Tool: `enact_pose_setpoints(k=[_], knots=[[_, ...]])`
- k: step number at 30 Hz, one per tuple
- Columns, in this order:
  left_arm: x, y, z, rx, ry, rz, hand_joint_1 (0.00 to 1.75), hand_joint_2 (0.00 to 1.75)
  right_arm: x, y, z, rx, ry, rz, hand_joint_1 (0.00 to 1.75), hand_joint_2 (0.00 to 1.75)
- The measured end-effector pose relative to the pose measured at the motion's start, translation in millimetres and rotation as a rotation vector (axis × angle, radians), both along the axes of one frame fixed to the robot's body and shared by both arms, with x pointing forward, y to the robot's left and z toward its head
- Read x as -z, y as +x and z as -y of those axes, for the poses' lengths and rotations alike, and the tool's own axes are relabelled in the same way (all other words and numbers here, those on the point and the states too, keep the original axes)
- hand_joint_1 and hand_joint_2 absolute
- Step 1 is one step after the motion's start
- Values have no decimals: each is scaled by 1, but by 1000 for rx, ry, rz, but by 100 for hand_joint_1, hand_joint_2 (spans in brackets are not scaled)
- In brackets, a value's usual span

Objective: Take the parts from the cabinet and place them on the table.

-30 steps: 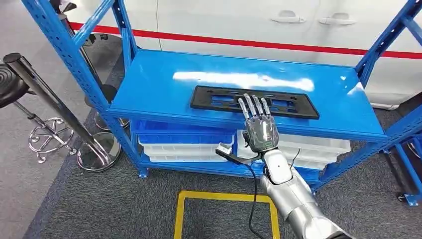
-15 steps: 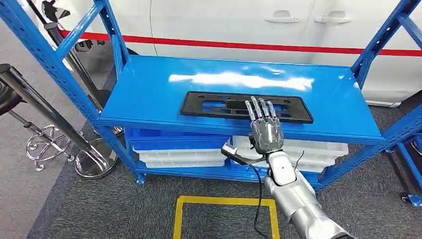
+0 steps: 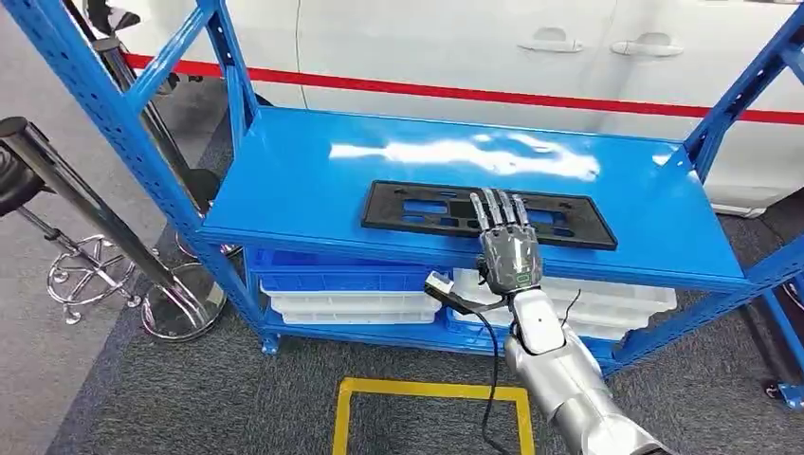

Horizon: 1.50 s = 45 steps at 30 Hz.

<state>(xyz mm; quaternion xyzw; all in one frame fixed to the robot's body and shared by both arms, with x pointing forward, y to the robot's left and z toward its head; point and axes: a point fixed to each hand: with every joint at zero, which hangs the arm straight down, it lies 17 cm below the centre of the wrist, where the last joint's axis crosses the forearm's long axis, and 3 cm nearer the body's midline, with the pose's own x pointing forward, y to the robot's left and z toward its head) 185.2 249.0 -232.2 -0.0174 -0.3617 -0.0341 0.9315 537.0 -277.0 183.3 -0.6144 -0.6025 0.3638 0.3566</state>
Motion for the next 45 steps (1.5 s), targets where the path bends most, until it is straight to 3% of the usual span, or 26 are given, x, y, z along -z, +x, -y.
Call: enact_pose_setpoints(k=[45], knots=[[0,3,-3,-10,9,2,0,0,-2,2,19,54,-19,4,0,175]])
